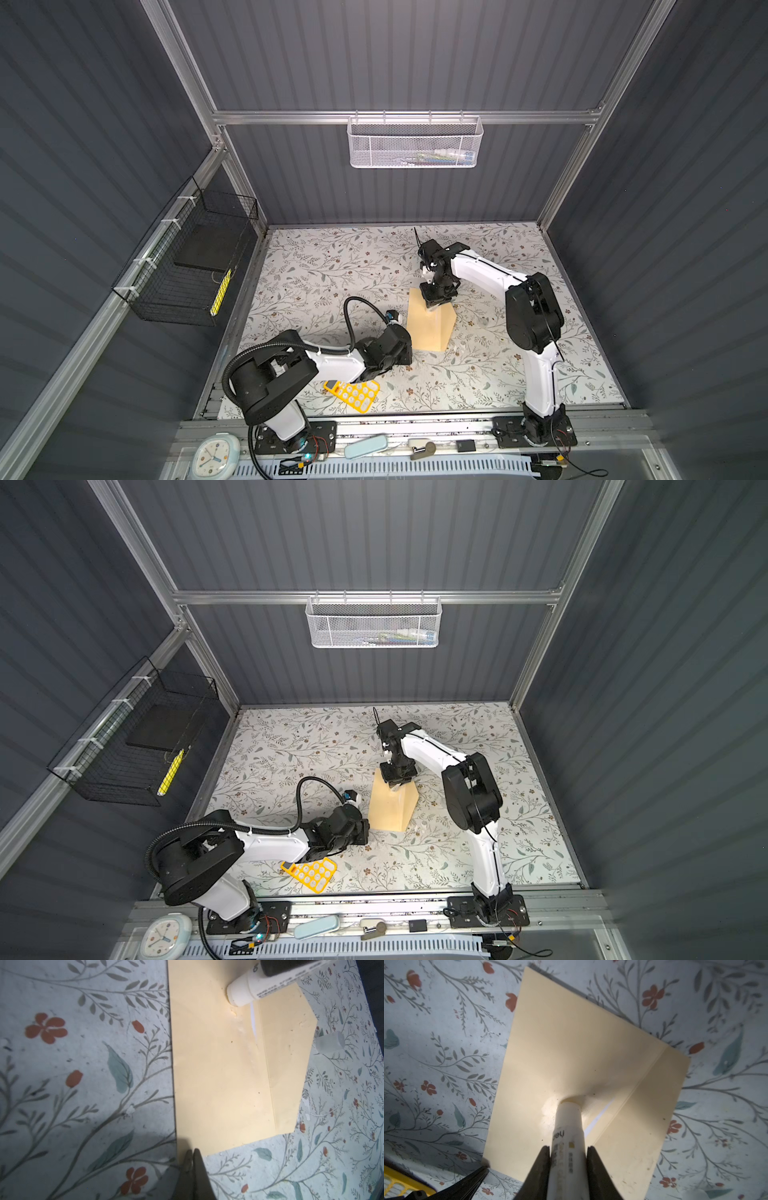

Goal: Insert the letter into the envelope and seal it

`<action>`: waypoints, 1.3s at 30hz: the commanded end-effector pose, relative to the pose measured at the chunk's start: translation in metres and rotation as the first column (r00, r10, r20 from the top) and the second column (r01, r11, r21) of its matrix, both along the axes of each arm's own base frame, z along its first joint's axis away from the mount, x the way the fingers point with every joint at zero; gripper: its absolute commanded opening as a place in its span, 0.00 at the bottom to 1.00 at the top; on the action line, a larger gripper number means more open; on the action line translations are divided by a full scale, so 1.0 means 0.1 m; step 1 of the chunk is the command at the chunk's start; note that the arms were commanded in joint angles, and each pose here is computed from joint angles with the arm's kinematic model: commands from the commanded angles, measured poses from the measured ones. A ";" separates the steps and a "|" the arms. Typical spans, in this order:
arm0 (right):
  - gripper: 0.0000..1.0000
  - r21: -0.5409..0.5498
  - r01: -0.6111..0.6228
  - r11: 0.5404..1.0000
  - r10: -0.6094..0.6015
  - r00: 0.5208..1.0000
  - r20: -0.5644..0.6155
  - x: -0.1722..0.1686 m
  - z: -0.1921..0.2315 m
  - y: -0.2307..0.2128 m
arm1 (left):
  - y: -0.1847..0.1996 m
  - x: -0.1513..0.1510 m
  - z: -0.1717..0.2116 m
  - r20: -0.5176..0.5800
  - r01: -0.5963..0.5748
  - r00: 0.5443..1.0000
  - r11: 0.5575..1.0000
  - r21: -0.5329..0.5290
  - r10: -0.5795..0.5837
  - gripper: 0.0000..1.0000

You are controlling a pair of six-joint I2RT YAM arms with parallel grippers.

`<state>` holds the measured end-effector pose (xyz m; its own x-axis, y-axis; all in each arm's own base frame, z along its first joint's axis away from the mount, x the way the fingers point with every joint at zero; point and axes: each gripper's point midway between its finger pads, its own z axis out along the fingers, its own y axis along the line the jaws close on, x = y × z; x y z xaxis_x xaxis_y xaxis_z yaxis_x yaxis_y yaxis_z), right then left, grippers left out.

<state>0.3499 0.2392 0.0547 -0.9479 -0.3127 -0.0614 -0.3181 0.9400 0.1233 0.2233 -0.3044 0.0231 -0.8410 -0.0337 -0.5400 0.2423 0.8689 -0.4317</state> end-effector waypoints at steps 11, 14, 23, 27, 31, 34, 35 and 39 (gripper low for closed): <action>0.00 0.015 -0.025 1.000 0.027 0.989 -0.145 -0.44 -0.17 -0.04 | 0.12 0.07 -0.17 -0.008 -0.052 0.999 0.993 0.105 0.053 0.06; 0.00 0.017 -0.032 0.999 0.034 0.987 -0.155 -0.51 -0.18 -0.03 | 0.11 0.09 -0.17 -0.005 -0.054 0.998 0.993 0.107 0.055 0.06; 0.00 0.047 -0.032 0.998 0.038 0.989 -0.141 -0.53 -0.07 0.03 | 0.14 0.09 -0.20 -0.003 -0.059 0.998 0.990 0.125 0.060 0.06; 0.00 0.059 -0.032 0.998 0.040 0.988 -0.150 -0.56 -0.04 0.04 | 0.15 0.11 -0.20 0.004 -0.066 0.998 0.989 0.135 0.066 0.06; 0.00 0.057 -0.034 0.998 0.042 0.989 -0.142 -0.58 0.00 0.03 | 0.15 0.13 -0.22 0.012 -0.072 0.997 0.987 0.147 0.071 0.06; 0.00 0.073 -0.022 0.997 0.030 0.993 -0.115 -0.51 0.09 0.04 | 0.16 0.16 -0.21 0.021 -0.081 0.997 0.985 0.156 0.078 0.07; 0.00 0.079 -0.019 0.997 0.027 0.994 -0.108 -0.49 0.12 0.04 | 0.16 0.16 -0.20 0.026 -0.082 0.997 0.984 0.158 0.079 0.06; 0.00 0.093 -0.008 0.996 0.015 0.997 -0.074 -0.38 0.25 0.04 | 0.17 0.20 -0.18 0.037 -0.090 0.996 0.982 0.166 0.085 0.07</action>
